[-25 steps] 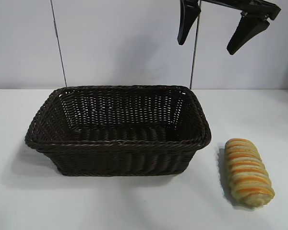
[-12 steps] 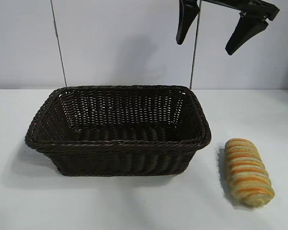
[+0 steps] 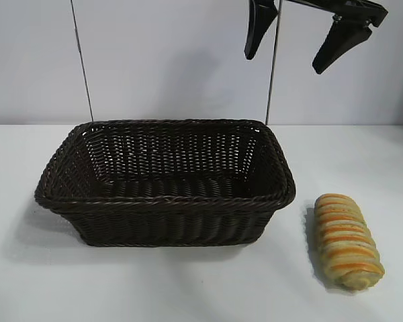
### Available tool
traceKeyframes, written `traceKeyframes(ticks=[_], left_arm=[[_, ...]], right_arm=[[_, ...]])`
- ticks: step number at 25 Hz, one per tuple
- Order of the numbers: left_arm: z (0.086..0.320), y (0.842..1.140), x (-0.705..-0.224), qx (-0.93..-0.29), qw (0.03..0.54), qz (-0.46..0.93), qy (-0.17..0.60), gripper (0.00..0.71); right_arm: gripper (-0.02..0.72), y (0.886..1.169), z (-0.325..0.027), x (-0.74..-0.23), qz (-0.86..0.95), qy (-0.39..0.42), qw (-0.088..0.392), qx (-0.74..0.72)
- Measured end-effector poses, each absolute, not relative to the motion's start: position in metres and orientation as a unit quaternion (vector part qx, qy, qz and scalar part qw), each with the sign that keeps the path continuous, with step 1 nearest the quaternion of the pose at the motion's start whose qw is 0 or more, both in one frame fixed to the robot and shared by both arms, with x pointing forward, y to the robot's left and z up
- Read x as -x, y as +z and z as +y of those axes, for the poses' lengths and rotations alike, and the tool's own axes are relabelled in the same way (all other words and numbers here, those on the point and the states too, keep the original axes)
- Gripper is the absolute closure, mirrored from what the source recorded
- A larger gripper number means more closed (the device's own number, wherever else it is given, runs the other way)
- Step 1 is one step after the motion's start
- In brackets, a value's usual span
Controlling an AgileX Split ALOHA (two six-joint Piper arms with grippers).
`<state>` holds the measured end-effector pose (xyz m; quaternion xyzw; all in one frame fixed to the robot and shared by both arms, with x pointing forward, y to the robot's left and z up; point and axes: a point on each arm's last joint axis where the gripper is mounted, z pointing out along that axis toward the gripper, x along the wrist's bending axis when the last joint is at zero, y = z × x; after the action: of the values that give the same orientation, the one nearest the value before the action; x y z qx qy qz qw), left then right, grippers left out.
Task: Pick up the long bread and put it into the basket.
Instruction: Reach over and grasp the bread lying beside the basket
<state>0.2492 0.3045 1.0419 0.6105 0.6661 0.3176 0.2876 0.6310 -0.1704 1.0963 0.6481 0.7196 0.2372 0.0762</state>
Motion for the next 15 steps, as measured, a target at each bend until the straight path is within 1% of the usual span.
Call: traceKeyframes(ticks=[3,6,9,11,13,15], left_arm=[[0.304,1.042,-0.25,-0.612,0.293,0.662,0.318,0.016],[0.304,1.042,-0.25,-0.625,0.299,0.65,0.312,0.016],[0.303,1.043,-0.249,-0.64,0.31,0.633,0.306,0.016],[0.303,1.043,-0.243,-0.638,0.327,0.621,0.317,0.016],[0.304,1.043,-0.234,-0.63,0.346,0.61,0.335,0.016],[0.305,1.043,-0.231,-0.625,0.349,0.606,0.345,0.016]], right_arm=[[0.008,1.094,-0.178,-0.626,0.729,0.193,0.082,-0.651],[0.01,1.101,-0.186,-0.617,0.737,0.156,0.098,-0.65],[0.032,1.12,-0.193,-0.603,0.737,0.16,0.118,-0.647],[0.041,1.135,-0.198,-0.587,0.734,0.171,0.129,-0.644],[0.041,1.145,-0.203,-0.572,0.732,0.179,0.135,-0.643],[0.041,1.149,-0.208,-0.556,0.732,0.177,0.137,-0.643]])
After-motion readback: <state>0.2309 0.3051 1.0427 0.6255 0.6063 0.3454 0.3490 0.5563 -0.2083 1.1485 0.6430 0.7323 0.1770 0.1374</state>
